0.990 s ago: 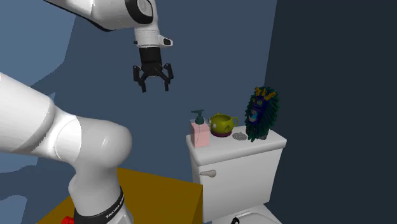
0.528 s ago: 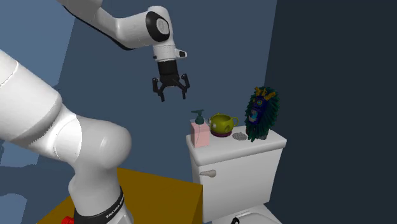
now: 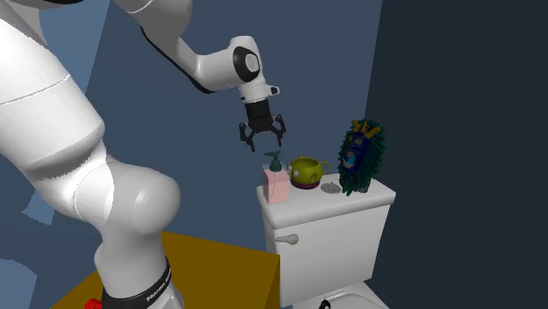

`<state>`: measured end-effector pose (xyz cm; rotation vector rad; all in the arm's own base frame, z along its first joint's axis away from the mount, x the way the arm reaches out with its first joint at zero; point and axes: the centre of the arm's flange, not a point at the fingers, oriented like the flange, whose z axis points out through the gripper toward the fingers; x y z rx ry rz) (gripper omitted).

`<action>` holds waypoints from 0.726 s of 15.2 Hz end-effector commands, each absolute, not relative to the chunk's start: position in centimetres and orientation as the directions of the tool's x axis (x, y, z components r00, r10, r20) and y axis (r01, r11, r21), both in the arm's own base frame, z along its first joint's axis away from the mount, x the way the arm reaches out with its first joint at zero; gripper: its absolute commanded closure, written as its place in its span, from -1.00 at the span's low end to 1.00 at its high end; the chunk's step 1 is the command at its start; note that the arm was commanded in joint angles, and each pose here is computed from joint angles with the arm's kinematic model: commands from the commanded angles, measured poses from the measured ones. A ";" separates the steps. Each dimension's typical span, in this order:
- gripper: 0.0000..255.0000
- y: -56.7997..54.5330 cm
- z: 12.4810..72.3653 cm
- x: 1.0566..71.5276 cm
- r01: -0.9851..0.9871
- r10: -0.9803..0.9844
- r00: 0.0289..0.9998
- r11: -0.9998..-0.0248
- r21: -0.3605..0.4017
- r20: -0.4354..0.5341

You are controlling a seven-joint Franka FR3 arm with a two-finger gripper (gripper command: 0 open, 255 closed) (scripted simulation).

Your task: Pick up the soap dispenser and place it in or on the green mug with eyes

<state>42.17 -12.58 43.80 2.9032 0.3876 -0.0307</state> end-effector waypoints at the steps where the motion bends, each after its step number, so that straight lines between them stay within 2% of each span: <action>1: -1.00 -13.8 42.8 43.3 0.271 0.268 0.962 -0.936 0.223 -0.045; 11: -1.00 -14.7 38.9 43.4 0.271 0.268 0.962 -0.936 0.223 -0.045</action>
